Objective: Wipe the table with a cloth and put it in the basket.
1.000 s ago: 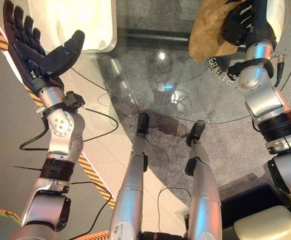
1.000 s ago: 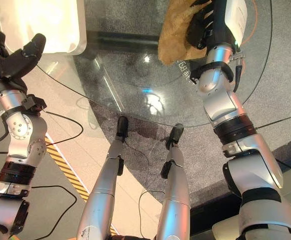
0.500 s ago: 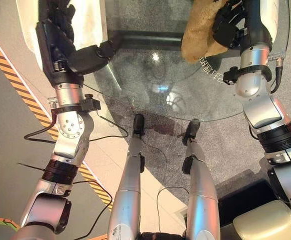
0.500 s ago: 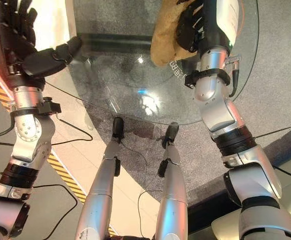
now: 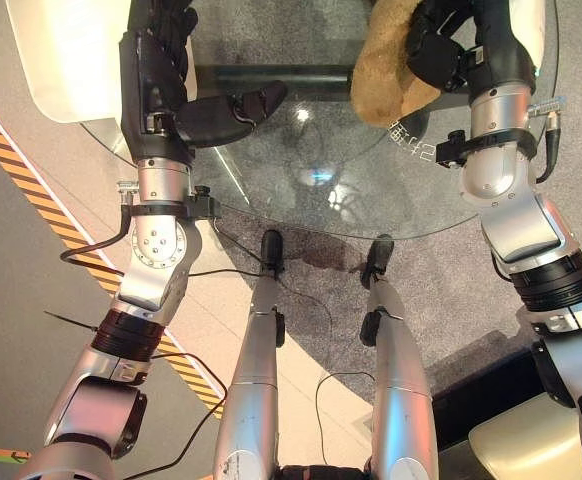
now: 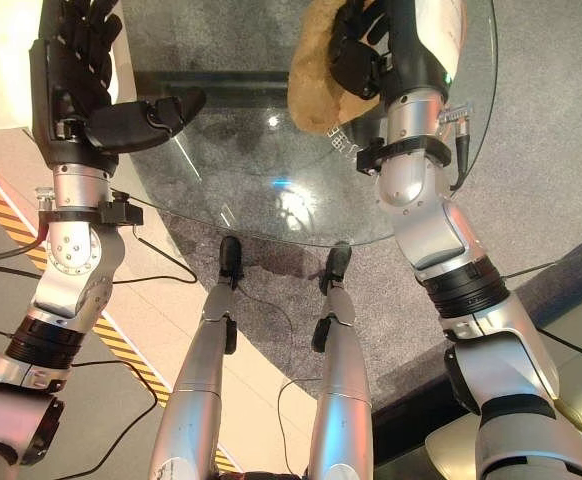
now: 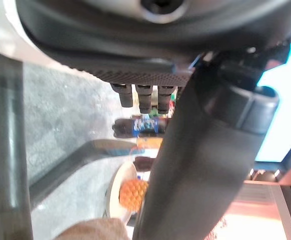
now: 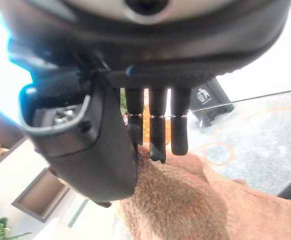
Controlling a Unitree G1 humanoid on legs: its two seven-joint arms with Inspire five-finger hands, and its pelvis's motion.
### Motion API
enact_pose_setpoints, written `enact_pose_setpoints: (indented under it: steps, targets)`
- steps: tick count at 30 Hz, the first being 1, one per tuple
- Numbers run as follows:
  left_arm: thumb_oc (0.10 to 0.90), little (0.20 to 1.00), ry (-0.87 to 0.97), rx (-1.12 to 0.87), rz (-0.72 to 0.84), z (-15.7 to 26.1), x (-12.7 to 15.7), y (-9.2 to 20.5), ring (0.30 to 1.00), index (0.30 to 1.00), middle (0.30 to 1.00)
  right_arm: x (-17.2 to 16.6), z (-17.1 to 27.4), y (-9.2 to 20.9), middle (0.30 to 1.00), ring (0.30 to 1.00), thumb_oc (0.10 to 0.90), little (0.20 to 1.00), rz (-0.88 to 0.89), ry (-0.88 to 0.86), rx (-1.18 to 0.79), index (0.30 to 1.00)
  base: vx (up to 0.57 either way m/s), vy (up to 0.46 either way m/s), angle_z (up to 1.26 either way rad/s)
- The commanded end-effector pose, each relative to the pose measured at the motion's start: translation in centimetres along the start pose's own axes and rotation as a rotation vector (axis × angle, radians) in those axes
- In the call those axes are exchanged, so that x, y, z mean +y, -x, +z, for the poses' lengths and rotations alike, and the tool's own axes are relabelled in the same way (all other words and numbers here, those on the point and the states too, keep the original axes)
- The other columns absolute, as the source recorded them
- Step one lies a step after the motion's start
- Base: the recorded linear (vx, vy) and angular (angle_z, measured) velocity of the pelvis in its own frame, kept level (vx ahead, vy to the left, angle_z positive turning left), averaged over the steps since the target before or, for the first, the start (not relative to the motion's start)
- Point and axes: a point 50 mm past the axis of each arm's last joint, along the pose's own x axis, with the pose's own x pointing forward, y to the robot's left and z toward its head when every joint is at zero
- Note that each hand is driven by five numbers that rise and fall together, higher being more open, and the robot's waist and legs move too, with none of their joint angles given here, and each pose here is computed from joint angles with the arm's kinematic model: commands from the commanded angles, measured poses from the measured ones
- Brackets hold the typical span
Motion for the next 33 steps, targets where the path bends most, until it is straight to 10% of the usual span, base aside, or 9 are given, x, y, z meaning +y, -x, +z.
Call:
enact_pose_setpoints:
  steps: [1,33]
  targets:
    - [0.800,0.900,0.007,-0.267,-0.047,4.8,-1.3,-1.7,0.900,0.900,0.900,-5.0,8.1,-0.8,0.300,0.300,0.100,0.200,-0.226,-0.133,-0.424,0.300,0.00,0.000,0.00]
    - [0.800,0.900,0.180,-0.103,-0.077,2.1,-4.1,-3.3,0.900,0.900,0.900,-5.3,14.0,0.2,0.300,0.300,0.100,0.200,-0.124,-0.435,-0.665,0.300,0.00,0.002,-0.01]
